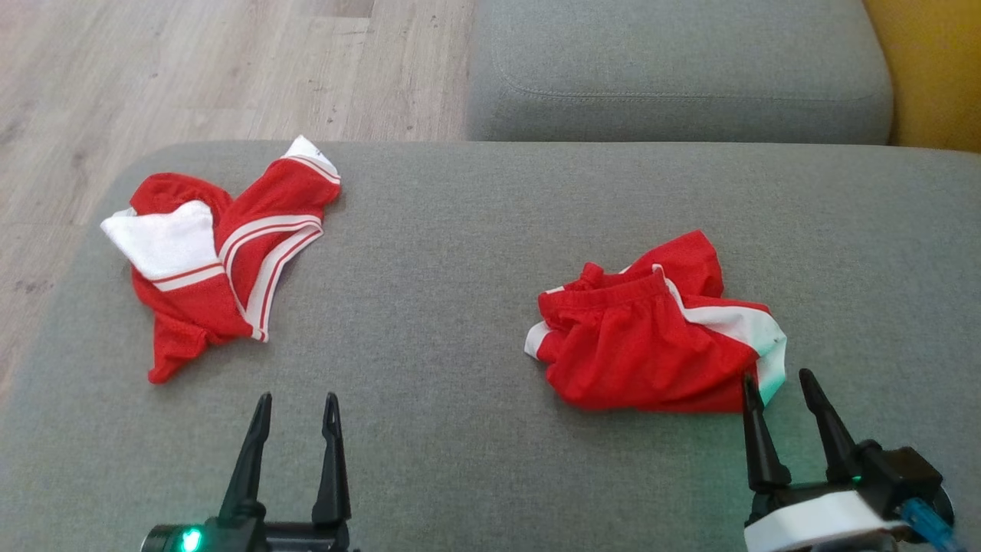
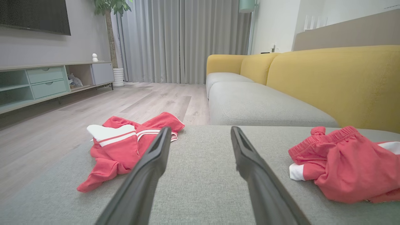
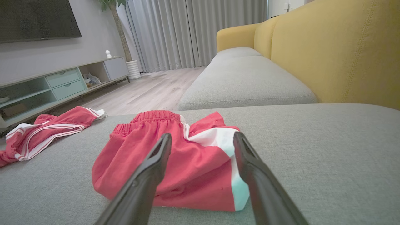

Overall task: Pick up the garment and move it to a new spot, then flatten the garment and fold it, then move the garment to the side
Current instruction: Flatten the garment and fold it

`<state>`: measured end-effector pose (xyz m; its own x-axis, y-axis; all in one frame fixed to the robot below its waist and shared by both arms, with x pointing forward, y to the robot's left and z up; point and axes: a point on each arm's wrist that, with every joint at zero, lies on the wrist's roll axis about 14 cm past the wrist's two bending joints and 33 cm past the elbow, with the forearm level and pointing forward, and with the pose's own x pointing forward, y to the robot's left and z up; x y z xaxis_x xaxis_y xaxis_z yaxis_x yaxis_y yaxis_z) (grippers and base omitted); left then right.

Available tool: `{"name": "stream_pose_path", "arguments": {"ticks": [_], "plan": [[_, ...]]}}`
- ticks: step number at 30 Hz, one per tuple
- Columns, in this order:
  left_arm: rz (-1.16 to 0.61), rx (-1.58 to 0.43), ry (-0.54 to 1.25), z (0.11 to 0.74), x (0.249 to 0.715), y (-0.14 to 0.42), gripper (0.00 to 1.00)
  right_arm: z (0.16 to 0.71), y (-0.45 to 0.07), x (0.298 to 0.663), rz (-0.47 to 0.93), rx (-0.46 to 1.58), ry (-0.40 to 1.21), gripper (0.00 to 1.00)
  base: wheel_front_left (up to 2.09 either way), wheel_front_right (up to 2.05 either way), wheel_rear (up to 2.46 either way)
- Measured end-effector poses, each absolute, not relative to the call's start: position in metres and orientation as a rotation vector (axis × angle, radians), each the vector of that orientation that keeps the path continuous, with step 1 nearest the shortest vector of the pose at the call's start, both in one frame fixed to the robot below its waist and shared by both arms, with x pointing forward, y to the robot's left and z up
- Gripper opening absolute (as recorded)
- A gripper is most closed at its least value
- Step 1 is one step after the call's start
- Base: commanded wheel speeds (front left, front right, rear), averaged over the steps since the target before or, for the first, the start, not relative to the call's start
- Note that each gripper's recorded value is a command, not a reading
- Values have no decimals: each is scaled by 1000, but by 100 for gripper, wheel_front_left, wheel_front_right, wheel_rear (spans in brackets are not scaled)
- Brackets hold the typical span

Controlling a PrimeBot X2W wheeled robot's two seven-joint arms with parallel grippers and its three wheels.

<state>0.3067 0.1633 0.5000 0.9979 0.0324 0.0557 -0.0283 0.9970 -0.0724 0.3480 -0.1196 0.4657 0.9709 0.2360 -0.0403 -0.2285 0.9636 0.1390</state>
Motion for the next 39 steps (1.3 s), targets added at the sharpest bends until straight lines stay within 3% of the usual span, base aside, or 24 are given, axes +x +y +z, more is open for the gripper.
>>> {"name": "stream_pose_path", "arguments": {"ticks": [26, 31, 39], "plan": [[15, -95, 14, 479, 307, 157, 100, 467, -119, 347, 235, 145, 53, 100, 0, 0, 0], [-86, -119, 33, 474, 319, 130, 100, 466, -123, 344, 221, 138, 55, 100, 0, 0, 0], [-369, -78, 22, 491, 377, 50, 100, 454, -136, 343, 178, 129, 91, 100, 0, 0, 0]]}}
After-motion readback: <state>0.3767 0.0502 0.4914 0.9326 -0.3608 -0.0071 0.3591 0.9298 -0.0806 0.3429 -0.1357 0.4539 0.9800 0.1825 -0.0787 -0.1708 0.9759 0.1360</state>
